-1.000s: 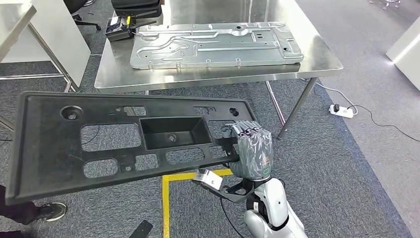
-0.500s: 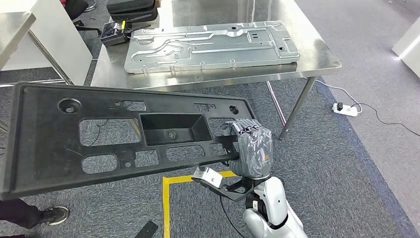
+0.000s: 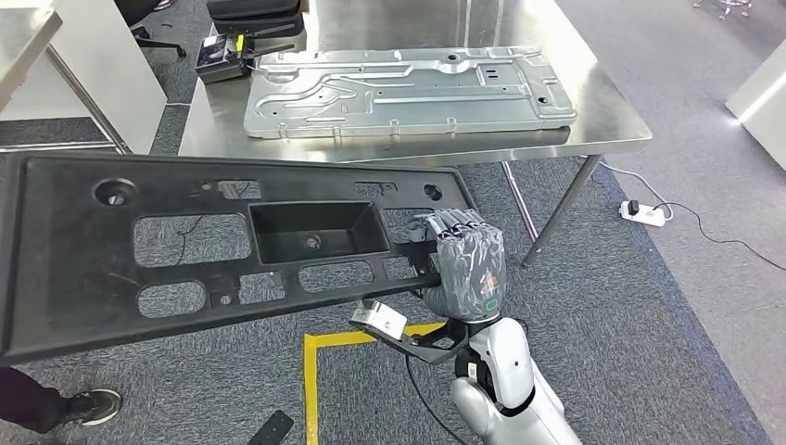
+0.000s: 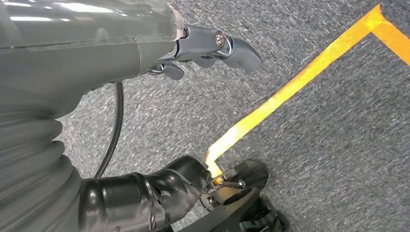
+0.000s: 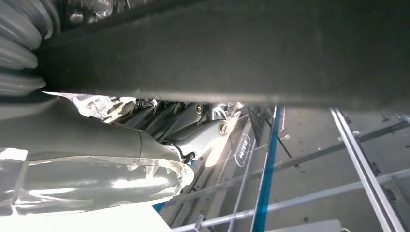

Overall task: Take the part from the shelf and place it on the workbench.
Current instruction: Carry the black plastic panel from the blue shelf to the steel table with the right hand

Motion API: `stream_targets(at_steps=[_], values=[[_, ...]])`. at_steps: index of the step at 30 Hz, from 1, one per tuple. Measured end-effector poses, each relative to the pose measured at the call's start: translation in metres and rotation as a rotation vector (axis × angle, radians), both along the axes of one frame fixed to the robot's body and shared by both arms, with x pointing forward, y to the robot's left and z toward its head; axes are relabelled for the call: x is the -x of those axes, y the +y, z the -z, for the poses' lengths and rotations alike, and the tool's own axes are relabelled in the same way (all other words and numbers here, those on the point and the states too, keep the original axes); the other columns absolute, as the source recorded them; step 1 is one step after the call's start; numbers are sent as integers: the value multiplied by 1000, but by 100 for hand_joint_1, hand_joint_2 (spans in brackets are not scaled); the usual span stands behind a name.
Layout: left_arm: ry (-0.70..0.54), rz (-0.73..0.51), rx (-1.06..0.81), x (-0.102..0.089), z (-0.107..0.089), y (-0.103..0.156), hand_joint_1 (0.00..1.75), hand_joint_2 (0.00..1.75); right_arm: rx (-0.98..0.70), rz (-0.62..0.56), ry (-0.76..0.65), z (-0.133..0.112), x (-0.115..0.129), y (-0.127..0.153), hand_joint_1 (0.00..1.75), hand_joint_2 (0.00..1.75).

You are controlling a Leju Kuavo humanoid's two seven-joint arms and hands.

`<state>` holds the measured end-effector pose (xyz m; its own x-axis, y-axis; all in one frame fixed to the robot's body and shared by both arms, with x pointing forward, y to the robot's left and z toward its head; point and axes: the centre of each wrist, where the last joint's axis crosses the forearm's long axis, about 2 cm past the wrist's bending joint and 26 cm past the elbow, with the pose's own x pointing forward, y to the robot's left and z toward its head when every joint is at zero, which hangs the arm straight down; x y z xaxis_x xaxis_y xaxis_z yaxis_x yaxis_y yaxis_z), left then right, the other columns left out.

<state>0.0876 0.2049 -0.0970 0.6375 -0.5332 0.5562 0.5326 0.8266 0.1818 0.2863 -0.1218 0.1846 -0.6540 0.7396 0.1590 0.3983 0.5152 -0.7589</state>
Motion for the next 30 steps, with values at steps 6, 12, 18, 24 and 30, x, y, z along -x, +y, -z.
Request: stream_targets(at_steps=[6, 12, 18, 24, 30], values=[[5, 15, -1, 1, 0, -2, 0, 175, 19, 14, 19, 2, -5, 0, 175, 175], [4, 20, 3, -1, -1, -4, 0, 175, 19, 16, 21, 0, -8, 2, 175, 175], [6, 20, 1, 0, 0, -3, 0, 175, 18, 15, 23, 0, -9, 4, 175, 175], [6, 20, 1, 0, 0, -2, 0, 175, 22, 20, 27, 1, -10, 4, 175, 175], [3, 20, 2, -2, -1, -3, 0, 175, 25, 27, 27, 0, -11, 4, 175, 175]])
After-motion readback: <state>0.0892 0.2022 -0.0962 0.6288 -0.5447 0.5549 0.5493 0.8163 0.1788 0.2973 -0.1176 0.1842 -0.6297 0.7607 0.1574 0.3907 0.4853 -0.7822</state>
